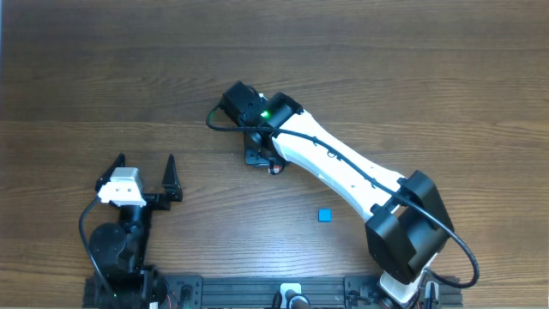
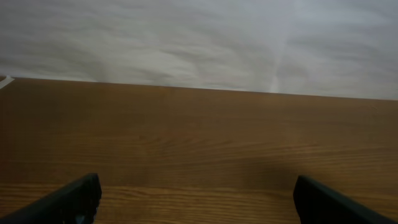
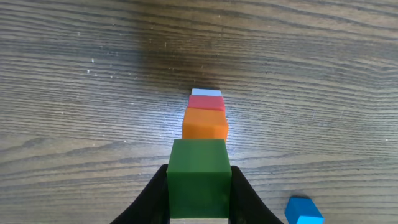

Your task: Stack Cubes

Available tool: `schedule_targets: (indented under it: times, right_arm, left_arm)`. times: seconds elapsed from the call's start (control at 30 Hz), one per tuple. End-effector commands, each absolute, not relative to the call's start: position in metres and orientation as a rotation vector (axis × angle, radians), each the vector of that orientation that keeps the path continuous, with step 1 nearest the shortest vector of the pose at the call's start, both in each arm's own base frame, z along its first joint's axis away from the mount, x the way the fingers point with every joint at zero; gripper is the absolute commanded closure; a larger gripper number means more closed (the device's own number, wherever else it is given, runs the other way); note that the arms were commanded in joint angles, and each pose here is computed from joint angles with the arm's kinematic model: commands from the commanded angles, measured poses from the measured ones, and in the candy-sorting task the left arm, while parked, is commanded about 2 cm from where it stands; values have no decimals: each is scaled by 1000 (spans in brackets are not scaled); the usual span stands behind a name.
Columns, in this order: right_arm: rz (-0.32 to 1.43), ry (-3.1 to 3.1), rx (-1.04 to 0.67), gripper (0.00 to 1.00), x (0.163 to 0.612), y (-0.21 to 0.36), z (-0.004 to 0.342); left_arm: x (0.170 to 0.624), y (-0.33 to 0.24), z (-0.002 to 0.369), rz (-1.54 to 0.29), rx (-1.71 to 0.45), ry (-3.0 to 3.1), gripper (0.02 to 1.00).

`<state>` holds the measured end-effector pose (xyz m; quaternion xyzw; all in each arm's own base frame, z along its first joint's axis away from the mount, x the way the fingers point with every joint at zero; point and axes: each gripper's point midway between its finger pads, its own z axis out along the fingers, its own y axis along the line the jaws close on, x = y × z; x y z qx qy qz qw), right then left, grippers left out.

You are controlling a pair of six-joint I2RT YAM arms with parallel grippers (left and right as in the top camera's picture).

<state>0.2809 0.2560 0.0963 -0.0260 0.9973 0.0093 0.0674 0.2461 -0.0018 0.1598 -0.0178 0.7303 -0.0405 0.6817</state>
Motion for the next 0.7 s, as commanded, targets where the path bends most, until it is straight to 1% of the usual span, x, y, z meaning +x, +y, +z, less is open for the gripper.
schedule_targets:
  times: [0.03,0.37,0.7]
  right_arm:
    - [30,3010,-62,963,281,261,93]
    - [31,3010,-51,952,281,260,93]
    - [20,3001,9,945,284,258,93]
  left_arm:
    - [246,-2,159,-83,-26,1637,18]
    - [246,-2,159,-83,-26,1637,20]
    - [246,-2,159,-83,-26,1637,18]
